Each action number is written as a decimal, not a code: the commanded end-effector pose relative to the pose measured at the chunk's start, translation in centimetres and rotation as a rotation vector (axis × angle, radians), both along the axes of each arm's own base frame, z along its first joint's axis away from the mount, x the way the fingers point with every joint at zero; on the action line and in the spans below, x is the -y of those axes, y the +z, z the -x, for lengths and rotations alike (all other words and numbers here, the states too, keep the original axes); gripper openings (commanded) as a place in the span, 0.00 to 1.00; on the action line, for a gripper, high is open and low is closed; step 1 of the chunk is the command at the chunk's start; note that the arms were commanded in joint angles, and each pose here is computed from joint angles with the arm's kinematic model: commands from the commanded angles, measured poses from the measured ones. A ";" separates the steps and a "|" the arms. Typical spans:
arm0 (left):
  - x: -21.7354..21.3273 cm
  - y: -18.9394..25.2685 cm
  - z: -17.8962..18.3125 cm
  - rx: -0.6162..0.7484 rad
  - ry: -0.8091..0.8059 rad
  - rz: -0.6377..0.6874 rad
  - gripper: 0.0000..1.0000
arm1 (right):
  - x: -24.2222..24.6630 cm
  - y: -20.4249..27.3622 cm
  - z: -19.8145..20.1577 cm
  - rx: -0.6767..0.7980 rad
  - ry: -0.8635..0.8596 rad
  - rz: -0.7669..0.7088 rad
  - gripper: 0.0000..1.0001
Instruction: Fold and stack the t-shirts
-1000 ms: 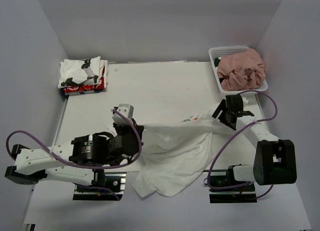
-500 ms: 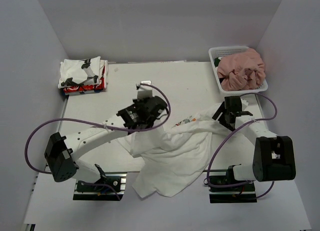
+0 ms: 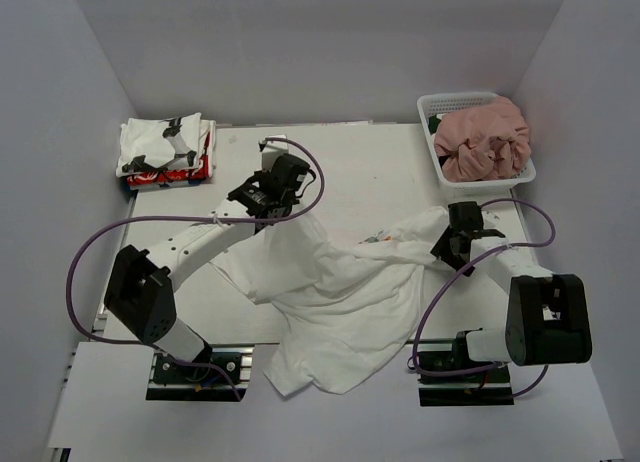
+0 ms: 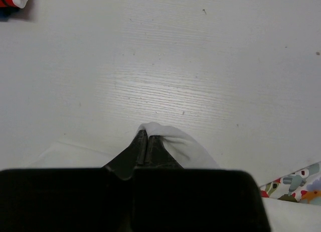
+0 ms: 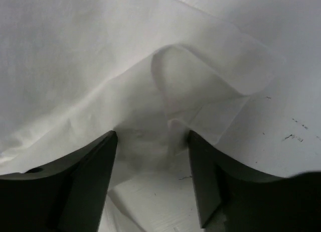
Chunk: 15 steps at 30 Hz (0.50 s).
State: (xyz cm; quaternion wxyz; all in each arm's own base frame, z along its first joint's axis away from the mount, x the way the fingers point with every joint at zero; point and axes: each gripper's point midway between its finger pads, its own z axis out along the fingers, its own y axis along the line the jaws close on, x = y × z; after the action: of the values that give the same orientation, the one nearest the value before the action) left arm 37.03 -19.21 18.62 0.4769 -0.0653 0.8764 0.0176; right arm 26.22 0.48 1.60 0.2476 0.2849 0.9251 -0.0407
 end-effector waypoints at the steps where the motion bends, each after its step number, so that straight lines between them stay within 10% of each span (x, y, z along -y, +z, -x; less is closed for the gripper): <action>1: 0.1 3.3 -1.1 0.069 -0.026 0.066 0.00 | -1.0 -1.3 0.0 -0.013 -0.014 -0.060 0.61; 5: -0.5 4.9 -0.8 0.103 -0.029 0.089 0.00 | -1.2 -1.5 -0.8 0.023 -0.018 -0.072 0.03; 10: -2.1 9.4 0.2 0.200 -0.058 0.089 0.00 | -0.5 4.7 -4.1 0.198 -0.004 -0.021 0.00; 15: -3.7 18.9 3.3 0.390 -0.108 0.152 0.00 | -0.9 20.7 -6.8 0.602 0.082 -0.011 0.00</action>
State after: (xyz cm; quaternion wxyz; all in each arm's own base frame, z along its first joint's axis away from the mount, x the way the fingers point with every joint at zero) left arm 35.70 -16.97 28.75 0.5576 -0.0501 0.8274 -0.0442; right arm 30.60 1.35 10.84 0.3774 0.2758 0.8837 0.0223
